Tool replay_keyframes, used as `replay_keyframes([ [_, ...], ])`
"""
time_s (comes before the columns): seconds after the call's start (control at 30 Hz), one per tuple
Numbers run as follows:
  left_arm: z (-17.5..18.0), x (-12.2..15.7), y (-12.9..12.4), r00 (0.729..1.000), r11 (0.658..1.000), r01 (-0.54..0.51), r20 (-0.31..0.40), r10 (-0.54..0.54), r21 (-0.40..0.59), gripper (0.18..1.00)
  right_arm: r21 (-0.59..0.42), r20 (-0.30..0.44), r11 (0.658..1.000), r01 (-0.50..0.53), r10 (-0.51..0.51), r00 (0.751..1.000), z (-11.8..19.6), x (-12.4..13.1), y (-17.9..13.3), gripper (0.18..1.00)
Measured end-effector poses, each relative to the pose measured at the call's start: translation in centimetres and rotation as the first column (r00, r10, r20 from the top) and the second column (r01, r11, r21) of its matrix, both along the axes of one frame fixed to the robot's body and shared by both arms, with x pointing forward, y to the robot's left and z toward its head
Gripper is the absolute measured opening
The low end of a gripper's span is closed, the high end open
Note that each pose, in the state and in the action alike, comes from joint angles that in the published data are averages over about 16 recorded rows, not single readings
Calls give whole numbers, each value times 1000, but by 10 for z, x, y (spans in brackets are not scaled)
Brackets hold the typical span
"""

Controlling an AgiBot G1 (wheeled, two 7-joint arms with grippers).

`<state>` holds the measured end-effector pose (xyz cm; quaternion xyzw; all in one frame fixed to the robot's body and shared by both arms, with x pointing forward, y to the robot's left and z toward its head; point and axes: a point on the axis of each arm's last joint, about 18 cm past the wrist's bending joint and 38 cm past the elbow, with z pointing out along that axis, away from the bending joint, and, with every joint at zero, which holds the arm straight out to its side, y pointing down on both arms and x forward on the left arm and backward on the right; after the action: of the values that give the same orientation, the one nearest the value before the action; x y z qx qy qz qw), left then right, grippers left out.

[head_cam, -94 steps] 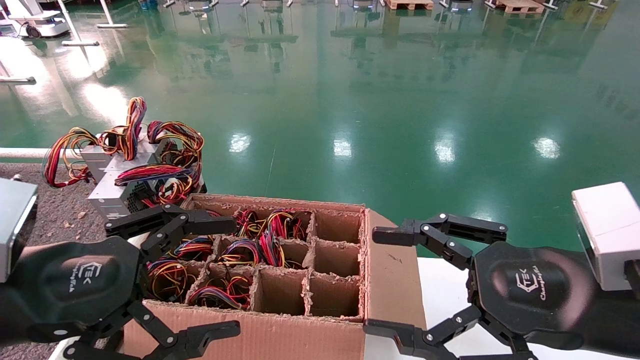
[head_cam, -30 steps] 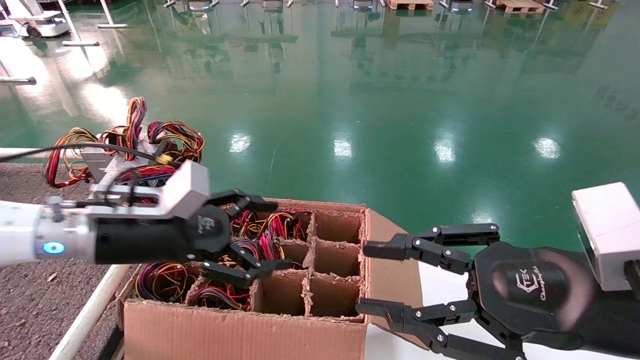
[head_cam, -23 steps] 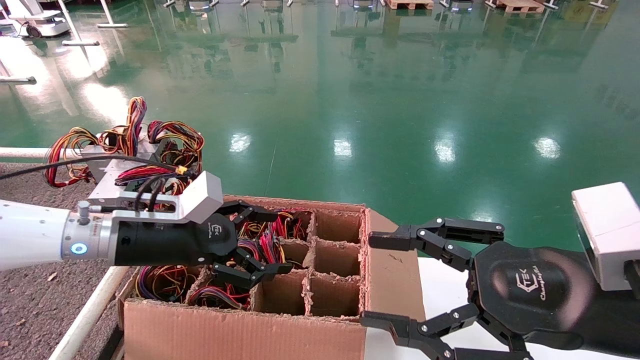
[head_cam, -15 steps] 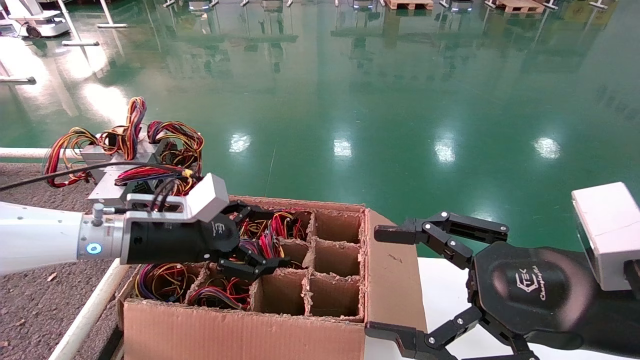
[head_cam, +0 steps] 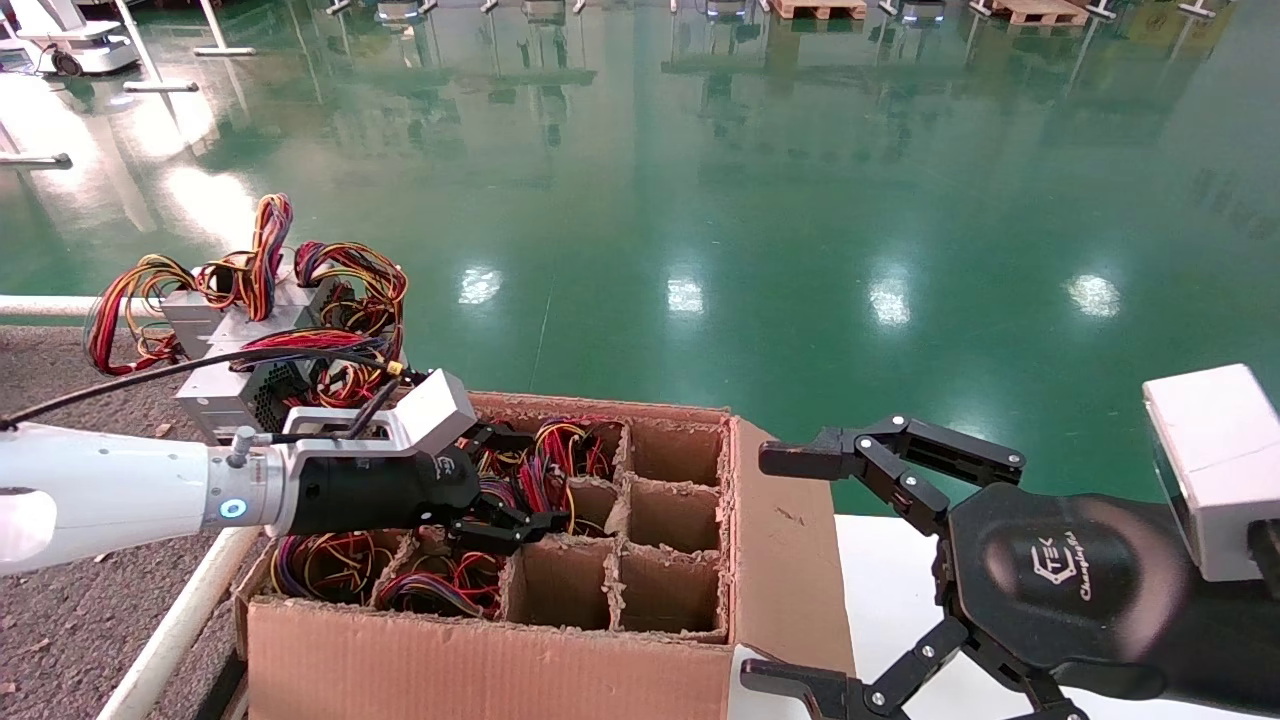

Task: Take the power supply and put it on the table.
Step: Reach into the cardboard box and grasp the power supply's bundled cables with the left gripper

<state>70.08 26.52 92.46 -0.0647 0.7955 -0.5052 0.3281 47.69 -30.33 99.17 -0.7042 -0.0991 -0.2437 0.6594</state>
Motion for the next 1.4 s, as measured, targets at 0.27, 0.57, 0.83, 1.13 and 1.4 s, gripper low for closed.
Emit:
replay_keyframes([
  [0.27,-4,5,2,999,999,-33,-1,33,-24,884,0,0,1000,0,0,1000,0,0,0,998],
  [0.57,-8,4,4,999,998,-35,-11,35,-52,709,0,0,1000,0,0,1000,0,0,0,1000],
  [0.83,-11,-2,5,1000,997,-12,-23,10,-71,531,0,0,1000,0,0,1000,0,0,0,1000],
  [1.13,-11,-15,6,998,995,48,-43,-52,-90,344,0,0,1000,0,0,1000,0,0,0,1000],
  [1.4,-2,-26,9,994,990,94,-40,-99,-103,259,0,0,1000,0,0,1000,0,0,0,1000],
])
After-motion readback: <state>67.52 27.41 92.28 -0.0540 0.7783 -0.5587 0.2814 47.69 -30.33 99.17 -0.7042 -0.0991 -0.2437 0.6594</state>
